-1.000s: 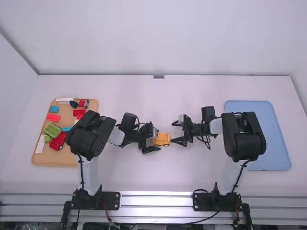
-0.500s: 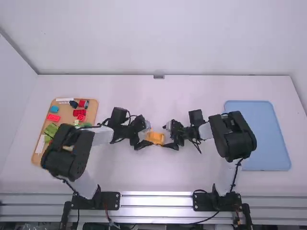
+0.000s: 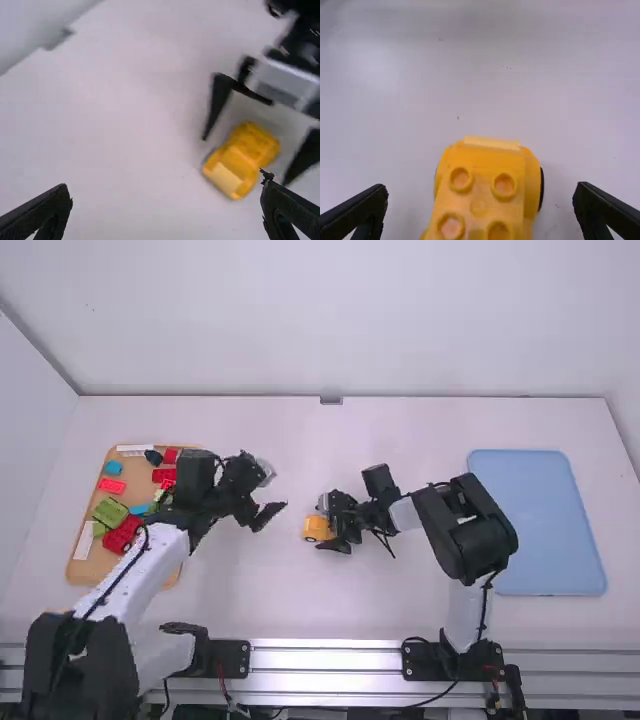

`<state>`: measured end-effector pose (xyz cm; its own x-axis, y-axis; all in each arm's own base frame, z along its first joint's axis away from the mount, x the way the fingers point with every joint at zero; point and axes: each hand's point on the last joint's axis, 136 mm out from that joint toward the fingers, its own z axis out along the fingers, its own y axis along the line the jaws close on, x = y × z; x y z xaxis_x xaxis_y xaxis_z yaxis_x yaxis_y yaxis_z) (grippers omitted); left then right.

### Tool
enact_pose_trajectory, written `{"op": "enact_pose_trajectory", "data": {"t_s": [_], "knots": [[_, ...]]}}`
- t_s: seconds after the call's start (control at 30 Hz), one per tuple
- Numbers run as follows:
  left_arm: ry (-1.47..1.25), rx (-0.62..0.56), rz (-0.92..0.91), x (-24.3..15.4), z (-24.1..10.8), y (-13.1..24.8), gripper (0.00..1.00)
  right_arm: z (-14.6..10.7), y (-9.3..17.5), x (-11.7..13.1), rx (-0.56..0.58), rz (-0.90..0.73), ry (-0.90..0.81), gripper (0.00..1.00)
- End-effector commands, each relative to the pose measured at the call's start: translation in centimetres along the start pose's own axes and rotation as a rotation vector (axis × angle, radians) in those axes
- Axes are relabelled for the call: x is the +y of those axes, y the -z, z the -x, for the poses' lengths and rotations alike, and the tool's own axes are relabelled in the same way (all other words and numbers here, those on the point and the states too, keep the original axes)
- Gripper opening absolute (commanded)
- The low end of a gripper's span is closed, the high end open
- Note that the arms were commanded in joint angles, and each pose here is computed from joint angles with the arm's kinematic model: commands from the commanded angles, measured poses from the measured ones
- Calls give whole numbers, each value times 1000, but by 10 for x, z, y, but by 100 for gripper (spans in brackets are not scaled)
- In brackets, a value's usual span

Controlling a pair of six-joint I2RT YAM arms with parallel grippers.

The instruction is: Assemble lego blocks to make yellow taxi

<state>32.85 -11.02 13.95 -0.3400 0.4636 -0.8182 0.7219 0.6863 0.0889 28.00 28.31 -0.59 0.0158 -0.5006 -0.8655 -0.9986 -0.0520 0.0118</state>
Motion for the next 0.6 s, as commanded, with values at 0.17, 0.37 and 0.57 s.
{"op": "enact_pose_trajectory", "data": {"t_s": [0.17,0.37,0.57], "knots": [[443,-15,403,65,-3,43,99,-8,-19,-3,114,-43,-9,100],[622,-62,612,91,-7,69,99,-11,-20,-5,142,-62,-4,68],[823,-196,811,109,-3,107,99,-21,-13,-20,219,-120,-24,37]]}}
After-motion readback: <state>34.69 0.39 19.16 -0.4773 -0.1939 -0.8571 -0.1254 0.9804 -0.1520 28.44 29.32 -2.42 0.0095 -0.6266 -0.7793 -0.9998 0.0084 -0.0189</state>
